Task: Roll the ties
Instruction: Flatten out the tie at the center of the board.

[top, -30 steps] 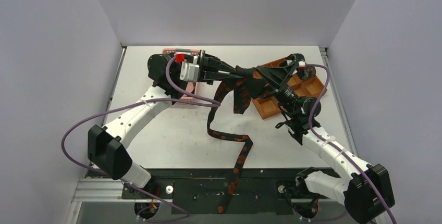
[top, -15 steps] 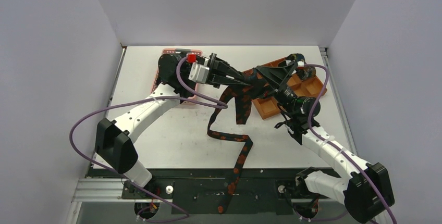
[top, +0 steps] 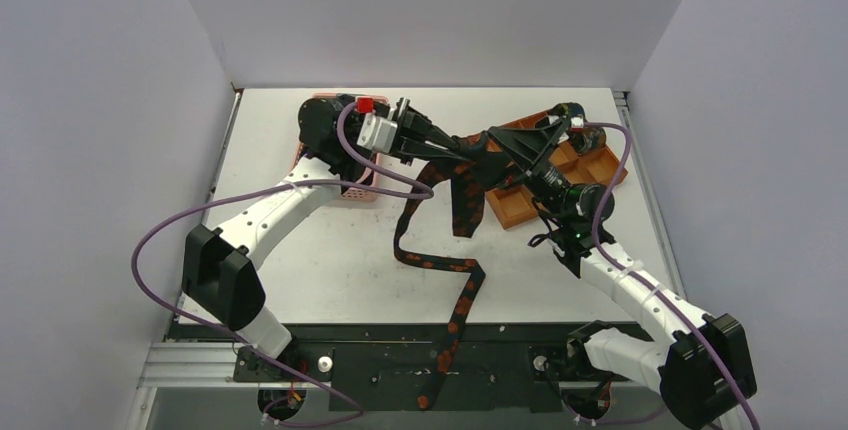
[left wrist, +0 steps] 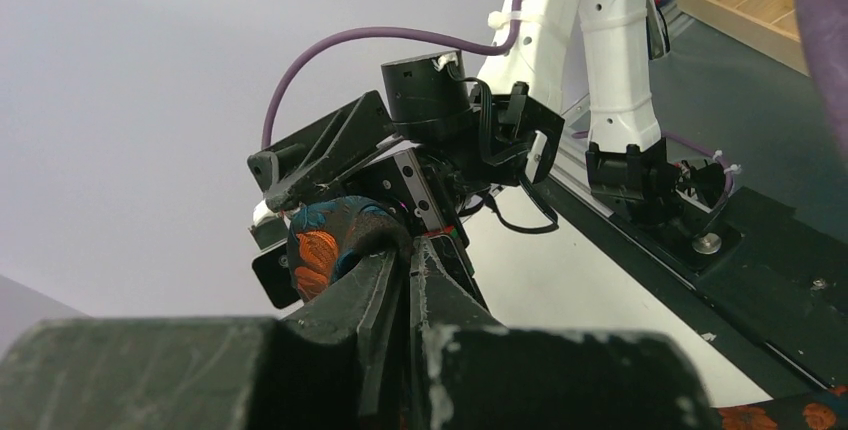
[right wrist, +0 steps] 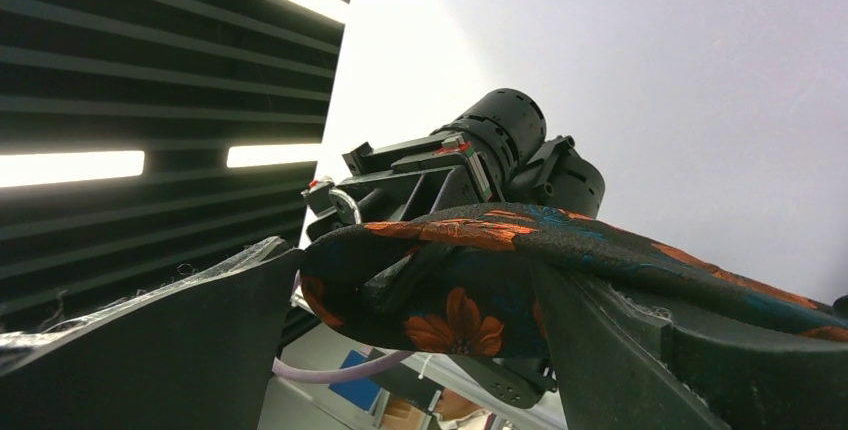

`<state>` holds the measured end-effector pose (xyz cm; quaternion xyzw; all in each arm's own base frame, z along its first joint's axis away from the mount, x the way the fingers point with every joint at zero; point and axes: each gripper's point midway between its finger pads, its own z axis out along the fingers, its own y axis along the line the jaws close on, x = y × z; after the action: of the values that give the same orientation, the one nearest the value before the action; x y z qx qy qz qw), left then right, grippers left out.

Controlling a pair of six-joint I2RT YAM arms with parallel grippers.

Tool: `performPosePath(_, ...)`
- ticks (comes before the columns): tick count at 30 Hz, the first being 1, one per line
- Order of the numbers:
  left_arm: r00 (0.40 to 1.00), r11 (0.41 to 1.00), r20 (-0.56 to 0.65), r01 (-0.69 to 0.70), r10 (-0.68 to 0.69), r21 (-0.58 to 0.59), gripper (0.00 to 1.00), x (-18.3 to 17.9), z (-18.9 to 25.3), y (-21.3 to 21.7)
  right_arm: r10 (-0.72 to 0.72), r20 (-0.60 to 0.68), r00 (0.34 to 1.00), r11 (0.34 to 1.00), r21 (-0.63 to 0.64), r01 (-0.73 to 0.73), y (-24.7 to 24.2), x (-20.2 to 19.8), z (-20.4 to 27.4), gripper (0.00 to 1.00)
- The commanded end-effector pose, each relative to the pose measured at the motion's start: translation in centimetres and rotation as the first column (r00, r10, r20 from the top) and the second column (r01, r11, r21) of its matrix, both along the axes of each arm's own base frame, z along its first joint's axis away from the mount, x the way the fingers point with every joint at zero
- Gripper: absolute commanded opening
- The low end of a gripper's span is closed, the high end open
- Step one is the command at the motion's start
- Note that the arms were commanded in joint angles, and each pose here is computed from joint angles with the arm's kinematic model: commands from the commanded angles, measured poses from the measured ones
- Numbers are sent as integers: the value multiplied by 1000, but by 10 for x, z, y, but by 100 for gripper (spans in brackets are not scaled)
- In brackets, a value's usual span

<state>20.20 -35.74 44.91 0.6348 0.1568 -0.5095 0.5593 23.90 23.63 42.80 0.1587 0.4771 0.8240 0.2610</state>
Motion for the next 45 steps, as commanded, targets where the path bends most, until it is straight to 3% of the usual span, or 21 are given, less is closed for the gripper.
performPosePath(1, 1000, 1000, 6, -2, 2, 13, 0, 2, -2, 6, 1, 95, 996, 1000, -11, 0, -2, -14, 19, 90)
performPosePath(15, 996, 997, -35, -78, 78, 13, 0, 34, -7, 14, -11, 134, 991, 999, -41, 17, -3, -15, 29, 90)
performPosePath(23, 994, 994, -23, -106, 106, -16, 0, 34, 1, 21, -21, 132, 991, 997, -72, 30, 0, -11, 25, 90)
performPosePath(30, 998, 997, 7, -64, 64, -36, 0, 17, 12, 14, 18, 89, 996, 996, -92, -9, 15, -8, 11, 90)
performPosePath(42, 996, 996, 33, 83, -82, -14, 0, -49, 6, 6, -33, 42, 999, 999, -38, 34, 2, 15, -2, 90)
performPosePath(45, 996, 996, 23, 91, -91, -9, 0, -58, 2, 9, 3, 71, 997, 1000, -2, -3, 3, 13, 4, 97)
